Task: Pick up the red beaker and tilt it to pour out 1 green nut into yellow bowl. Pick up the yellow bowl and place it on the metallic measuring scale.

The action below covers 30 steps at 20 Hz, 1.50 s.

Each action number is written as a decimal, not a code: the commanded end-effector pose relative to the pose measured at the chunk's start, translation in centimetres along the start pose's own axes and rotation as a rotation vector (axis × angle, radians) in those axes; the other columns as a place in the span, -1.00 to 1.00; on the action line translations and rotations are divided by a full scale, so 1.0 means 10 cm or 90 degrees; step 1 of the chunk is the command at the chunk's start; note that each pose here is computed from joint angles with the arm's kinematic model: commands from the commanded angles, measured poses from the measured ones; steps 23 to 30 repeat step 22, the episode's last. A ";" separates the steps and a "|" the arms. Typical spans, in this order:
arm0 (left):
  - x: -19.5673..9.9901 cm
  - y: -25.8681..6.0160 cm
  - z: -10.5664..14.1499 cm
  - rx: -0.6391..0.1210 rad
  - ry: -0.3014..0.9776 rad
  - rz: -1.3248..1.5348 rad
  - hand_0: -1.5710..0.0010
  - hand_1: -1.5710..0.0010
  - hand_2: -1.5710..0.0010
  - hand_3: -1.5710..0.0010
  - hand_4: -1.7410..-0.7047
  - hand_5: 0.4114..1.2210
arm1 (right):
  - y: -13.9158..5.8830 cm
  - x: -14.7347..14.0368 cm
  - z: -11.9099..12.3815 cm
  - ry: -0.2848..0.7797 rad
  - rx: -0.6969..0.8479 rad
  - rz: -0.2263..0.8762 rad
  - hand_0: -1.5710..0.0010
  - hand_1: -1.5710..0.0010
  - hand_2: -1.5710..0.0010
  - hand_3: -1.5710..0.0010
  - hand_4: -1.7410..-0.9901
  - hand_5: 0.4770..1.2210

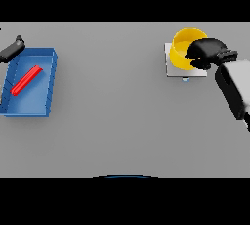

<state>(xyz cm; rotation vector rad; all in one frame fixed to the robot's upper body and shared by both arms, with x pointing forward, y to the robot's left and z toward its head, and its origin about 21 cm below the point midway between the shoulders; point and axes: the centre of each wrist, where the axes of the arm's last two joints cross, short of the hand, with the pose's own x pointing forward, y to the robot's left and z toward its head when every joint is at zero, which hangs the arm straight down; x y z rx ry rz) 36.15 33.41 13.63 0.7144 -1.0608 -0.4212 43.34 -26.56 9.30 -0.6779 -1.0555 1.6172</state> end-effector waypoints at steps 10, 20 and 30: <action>-0.03 -0.02 -0.04 -0.006 -0.012 0.001 1.00 1.00 1.00 1.00 0.72 -0.12 | -0.03 -0.03 -0.03 0.012 0.034 -0.050 0.10 0.34 0.33 0.08 -0.46 0.20; -0.02 -0.01 -0.03 -0.002 -0.016 0.008 1.00 1.00 1.00 1.00 0.71 -0.11 | -0.02 -0.10 -0.01 0.027 0.058 -0.020 0.90 0.93 0.88 0.62 -0.16 -0.12; 0.01 -0.01 0.00 0.001 -0.014 0.007 1.00 1.00 1.00 1.00 0.72 -0.12 | 0.04 -0.06 -0.02 0.011 0.058 -0.023 0.94 0.95 0.92 0.66 -0.13 -0.14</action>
